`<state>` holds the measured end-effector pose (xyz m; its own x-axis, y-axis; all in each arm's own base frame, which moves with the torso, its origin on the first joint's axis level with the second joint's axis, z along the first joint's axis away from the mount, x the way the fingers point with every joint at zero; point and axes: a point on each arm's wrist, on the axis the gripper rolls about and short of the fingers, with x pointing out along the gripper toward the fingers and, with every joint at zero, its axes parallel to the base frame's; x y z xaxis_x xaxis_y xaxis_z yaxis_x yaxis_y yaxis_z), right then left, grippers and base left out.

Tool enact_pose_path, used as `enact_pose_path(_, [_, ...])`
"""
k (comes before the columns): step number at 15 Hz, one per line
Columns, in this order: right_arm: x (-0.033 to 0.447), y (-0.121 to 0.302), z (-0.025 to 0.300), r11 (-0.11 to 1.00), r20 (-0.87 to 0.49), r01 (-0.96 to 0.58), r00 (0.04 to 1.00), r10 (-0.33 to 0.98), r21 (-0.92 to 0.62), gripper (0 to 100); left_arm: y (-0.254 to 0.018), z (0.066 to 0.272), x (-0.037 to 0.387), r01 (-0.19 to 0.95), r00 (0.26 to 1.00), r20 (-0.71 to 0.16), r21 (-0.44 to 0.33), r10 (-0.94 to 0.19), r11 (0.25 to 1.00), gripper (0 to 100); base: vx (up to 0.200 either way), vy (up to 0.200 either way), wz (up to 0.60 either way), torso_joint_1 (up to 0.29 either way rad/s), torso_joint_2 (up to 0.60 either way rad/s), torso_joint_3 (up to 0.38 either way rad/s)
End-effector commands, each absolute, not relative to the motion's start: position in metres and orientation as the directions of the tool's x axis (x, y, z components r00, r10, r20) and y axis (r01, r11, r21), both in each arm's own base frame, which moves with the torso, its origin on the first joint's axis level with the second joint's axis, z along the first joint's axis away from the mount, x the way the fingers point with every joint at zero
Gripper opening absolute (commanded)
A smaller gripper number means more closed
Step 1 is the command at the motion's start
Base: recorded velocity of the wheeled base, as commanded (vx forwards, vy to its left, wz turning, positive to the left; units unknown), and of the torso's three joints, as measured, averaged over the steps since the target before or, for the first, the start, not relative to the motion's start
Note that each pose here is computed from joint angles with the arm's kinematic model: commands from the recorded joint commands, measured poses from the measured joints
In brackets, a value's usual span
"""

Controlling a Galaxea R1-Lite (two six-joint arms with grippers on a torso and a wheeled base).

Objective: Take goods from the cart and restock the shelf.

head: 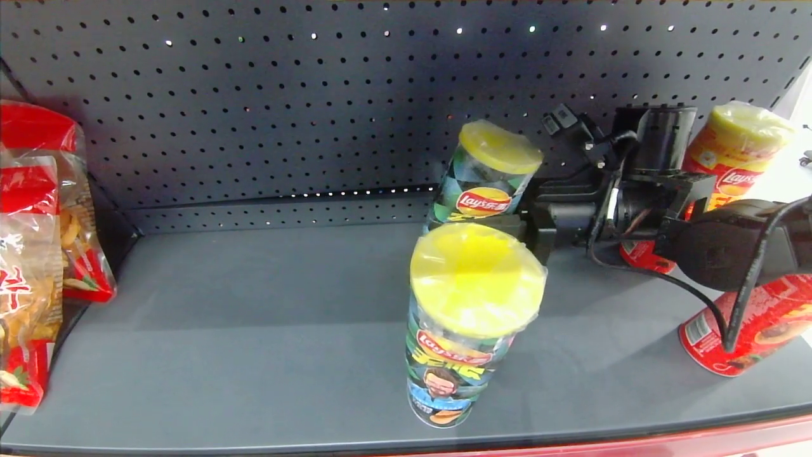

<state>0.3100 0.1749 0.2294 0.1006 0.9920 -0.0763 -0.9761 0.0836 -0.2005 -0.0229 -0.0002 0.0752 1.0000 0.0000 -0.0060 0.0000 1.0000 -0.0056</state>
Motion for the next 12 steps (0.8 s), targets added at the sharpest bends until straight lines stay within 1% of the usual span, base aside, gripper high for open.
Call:
enact_pose_path(1, [0.312,0.185,0.237,0.066,-0.058,-0.972,0.081,0.995,-0.226,0,0.0,0.075,-0.023,0.0,1.0,-0.008,-0.006,0.0,1.0,100,0.0,0.0,0.0,0.0,0.0,0.0])
enact_pose_path(2, [0.316,0.19,0.245,0.066,-0.046,-0.969,0.079,0.996,-0.24,0,0.0,0.075,-0.023,0.0,1.0,-0.008,-0.006,0.0,1.0,100,0.0,0.0,0.0,0.0,0.0,0.0])
enact_pose_path(6, [0.314,0.189,0.252,0.065,-0.078,-0.978,0.082,0.994,-0.2,0,0.0,0.075,-0.023,-0.002,1.0,-0.008,-0.006,0.002,1.0,100,0.0,0.0,0.0,0.0,0.0,0.0])
enact_pose_path(12, [0.311,0.193,0.252,0.053,-0.08,-0.978,0.07,0.994,-0.203,0,0.0,0.075,-0.023,-0.002,1.0,-0.008,-0.006,0.002,1.0,100,0.0,0.0,0.0,0.0,0.0,0.0])
